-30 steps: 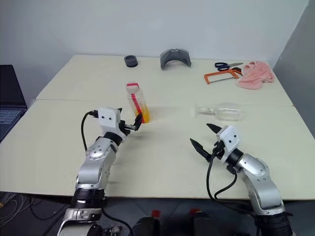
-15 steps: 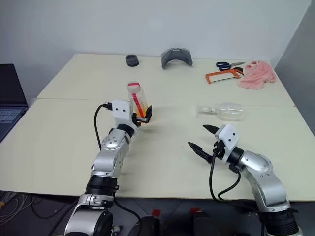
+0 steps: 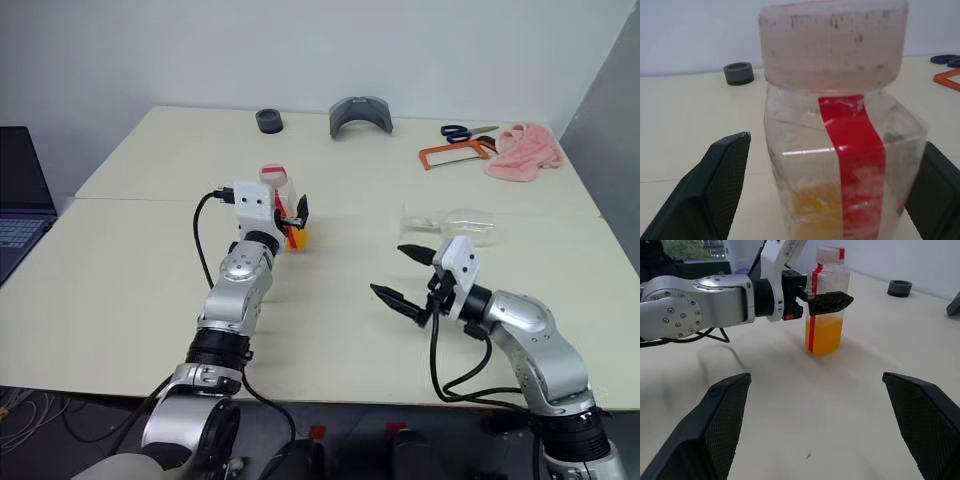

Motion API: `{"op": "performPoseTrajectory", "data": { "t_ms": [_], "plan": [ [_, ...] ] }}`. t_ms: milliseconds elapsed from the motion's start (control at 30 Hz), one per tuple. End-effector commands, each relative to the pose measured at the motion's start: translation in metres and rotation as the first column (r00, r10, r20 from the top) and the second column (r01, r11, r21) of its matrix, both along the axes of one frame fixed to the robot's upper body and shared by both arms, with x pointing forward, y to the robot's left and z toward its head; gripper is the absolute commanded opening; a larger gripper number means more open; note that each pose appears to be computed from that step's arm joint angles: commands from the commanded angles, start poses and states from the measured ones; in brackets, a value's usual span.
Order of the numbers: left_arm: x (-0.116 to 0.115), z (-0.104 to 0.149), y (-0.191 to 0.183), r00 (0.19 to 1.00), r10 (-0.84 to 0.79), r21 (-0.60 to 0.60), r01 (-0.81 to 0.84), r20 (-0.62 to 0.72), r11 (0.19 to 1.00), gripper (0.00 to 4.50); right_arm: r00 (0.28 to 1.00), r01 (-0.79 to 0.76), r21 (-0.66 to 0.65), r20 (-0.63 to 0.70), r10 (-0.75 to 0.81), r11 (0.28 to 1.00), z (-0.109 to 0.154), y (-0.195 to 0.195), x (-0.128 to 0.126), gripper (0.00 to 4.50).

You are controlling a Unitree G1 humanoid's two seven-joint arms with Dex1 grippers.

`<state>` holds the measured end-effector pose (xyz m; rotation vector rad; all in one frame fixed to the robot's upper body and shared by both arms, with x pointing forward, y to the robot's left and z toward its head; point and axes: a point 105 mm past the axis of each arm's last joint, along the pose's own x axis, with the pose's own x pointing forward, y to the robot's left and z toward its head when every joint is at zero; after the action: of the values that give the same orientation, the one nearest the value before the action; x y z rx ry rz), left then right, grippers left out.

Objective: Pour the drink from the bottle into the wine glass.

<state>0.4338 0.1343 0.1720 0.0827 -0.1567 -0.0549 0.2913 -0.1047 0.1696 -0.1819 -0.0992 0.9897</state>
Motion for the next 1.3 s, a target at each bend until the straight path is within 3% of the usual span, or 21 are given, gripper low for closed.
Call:
{"op": "performPoseTrajectory", "data": {
  "t_ms": [33,1300],
  "plan": [
    [0.003,0.022,-0.006,0.998,0.004,-0.002,-0.004,0.06,1.0,4.46,0.999,-0.019,0.005,0.036,0.019,1.0,0.009,0.004,-0.001,4.5],
    [0.002,0.032,-0.014,0.998,0.028,0.035,-0.03,0.062,0.999,4.46,0.999,-0.029,-0.001,0.03,0.029,1.0,0.01,0.001,0.001,4.5]
  ]
}}
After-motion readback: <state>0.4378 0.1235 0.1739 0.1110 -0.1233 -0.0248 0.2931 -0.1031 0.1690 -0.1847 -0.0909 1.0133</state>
